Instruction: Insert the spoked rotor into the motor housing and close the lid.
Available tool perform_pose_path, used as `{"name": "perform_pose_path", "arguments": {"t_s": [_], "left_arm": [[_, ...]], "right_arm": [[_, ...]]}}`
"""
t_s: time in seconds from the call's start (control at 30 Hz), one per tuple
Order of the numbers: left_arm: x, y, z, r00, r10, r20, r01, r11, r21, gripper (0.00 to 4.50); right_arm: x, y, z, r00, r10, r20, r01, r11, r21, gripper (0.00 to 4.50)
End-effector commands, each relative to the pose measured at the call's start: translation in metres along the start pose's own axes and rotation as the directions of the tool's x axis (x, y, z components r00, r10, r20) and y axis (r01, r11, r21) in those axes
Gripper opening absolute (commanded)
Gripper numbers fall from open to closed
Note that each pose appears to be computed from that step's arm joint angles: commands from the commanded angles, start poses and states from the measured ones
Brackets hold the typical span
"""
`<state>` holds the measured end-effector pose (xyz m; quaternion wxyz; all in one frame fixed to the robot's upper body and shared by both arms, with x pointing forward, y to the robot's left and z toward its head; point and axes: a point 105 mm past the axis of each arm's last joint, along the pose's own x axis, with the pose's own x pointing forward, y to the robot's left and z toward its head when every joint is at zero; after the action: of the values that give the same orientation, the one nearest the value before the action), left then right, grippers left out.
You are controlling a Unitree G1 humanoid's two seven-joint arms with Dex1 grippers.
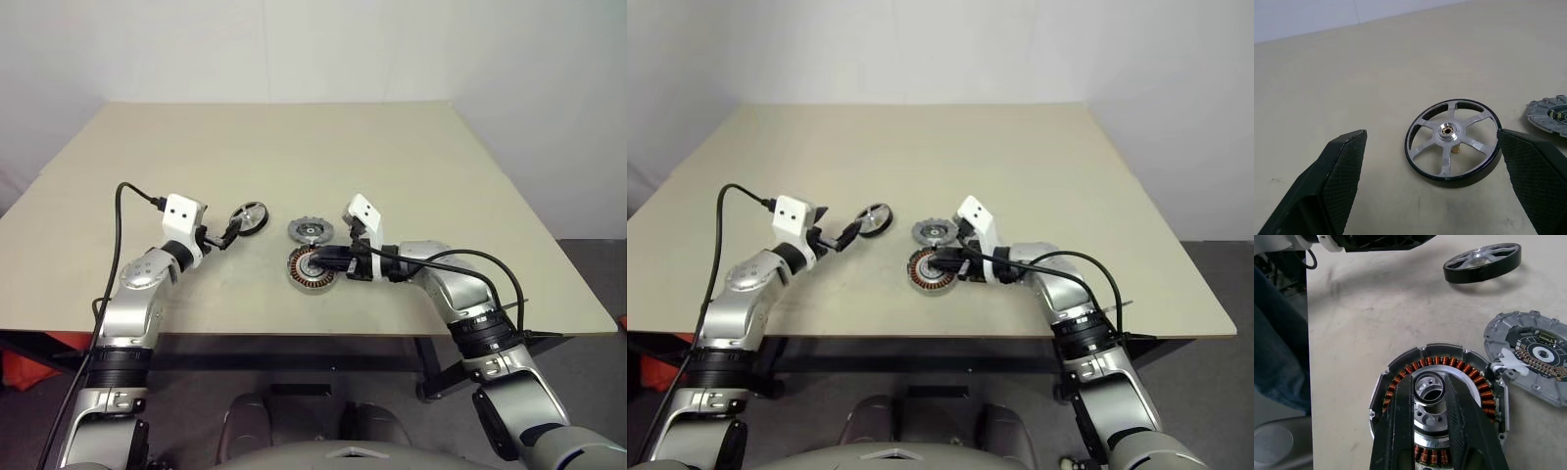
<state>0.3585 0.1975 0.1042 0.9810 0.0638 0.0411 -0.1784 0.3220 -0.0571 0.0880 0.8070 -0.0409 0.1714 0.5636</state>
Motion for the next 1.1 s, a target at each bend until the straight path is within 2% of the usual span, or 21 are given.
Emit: {"name": "perform_pose_path", "arguments": {"t_s": [0.03, 0.43, 0.87, 1.1], "left_arm": [[-0.005, 0.007, 0.017, 0.999, 0.019, 0.05, -0.021, 0.999, 0.036, 4.5], [-0.007, 0.011, 0.019, 0.998, 0.034, 0.05, -0.036, 0.998, 0.043, 4.5], [-0.005, 0.01, 0.02, 0.998, 0.029, 0.054, -0.031, 0.998, 0.048, 4.5], [-0.004, 0.011, 0.021, 0.998, 0.032, 0.057, -0.034, 0.998, 0.05, 4.5]], "right_arm": [[0.006, 0.006, 0.013, 0.999, 0.028, 0.036, -0.027, 0.999, -0.025, 0.6], [0.015, -0.003, -0.001, 1.0, 0.003, 0.008, -0.003, 1.0, -0.004, 0.6], [0.005, -0.006, 0.007, 1.0, -0.011, 0.017, 0.012, 0.998, -0.055, 0.6], [0.006, -0.005, 0.002, 1.0, -0.008, 0.003, 0.009, 0.999, -0.053, 0.6]]}}
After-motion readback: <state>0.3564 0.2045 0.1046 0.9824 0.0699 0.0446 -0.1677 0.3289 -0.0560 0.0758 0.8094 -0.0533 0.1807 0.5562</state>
